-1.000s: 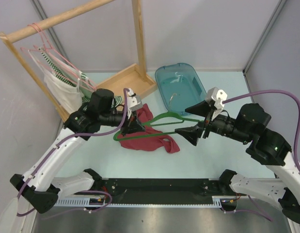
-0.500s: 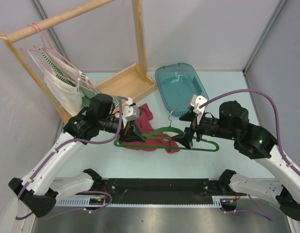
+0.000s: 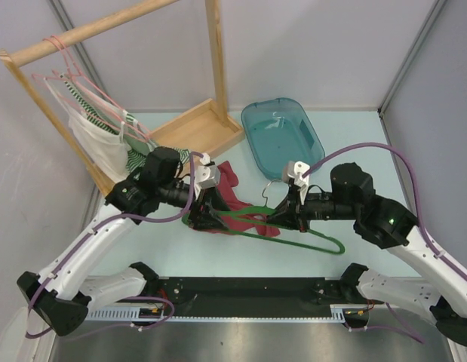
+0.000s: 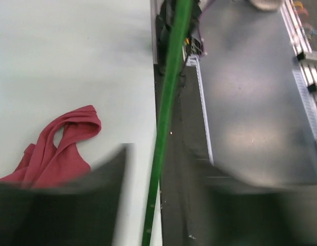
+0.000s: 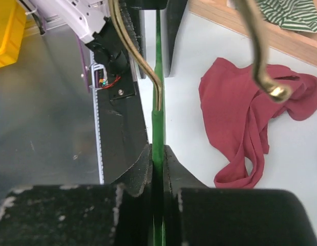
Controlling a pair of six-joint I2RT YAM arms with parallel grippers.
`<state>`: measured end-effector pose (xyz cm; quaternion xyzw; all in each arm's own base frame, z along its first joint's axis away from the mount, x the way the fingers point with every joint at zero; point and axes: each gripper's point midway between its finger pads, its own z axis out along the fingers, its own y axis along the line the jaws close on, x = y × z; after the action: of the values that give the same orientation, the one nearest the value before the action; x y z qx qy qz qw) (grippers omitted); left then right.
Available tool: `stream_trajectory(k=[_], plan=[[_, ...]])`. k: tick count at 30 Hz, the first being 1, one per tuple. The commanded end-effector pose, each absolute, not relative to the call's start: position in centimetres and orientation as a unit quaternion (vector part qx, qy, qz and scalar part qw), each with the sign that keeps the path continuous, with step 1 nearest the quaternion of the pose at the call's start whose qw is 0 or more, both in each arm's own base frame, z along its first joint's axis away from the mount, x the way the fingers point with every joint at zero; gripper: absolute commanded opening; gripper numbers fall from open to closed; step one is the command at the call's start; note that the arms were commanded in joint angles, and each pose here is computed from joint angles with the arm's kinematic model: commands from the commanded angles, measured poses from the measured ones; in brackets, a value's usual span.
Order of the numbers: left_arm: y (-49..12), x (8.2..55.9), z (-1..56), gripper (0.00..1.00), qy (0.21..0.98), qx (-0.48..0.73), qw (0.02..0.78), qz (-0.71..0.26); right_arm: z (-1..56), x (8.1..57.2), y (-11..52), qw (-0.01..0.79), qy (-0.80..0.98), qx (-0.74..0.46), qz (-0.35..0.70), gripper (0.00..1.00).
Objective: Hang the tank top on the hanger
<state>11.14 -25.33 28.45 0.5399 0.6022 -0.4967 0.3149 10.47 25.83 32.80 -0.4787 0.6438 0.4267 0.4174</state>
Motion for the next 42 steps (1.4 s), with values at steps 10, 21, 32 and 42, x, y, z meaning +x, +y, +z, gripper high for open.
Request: stream_trajectory(k=[10,21,32,42], plan=[[-22.8,23.0,30.1,0.99,0.718,0.280,0.549,-0.325,32.6,21.2,17.8,0.550,0.770,-0.220,0.239,0.00],[-20.9,30.2,19.9,0.88,0.834,0.155,0.498,-0.178,30.5,24.0,14.0,0.547,0.805,-0.130,0.189,0.00],[-19.4,38.9,16.2,0.71,0.864,0.092,0.489,-0.081,29.7,22.8,13.6,0.540,0.809,-0.127,0.195,0.00],[-19.9,40.2,12.0,0.66,0.882,0.092,0.450,-0.103,29.1,21.8,13.5,0.530,0.812,-0.138,0.202,0.00]])
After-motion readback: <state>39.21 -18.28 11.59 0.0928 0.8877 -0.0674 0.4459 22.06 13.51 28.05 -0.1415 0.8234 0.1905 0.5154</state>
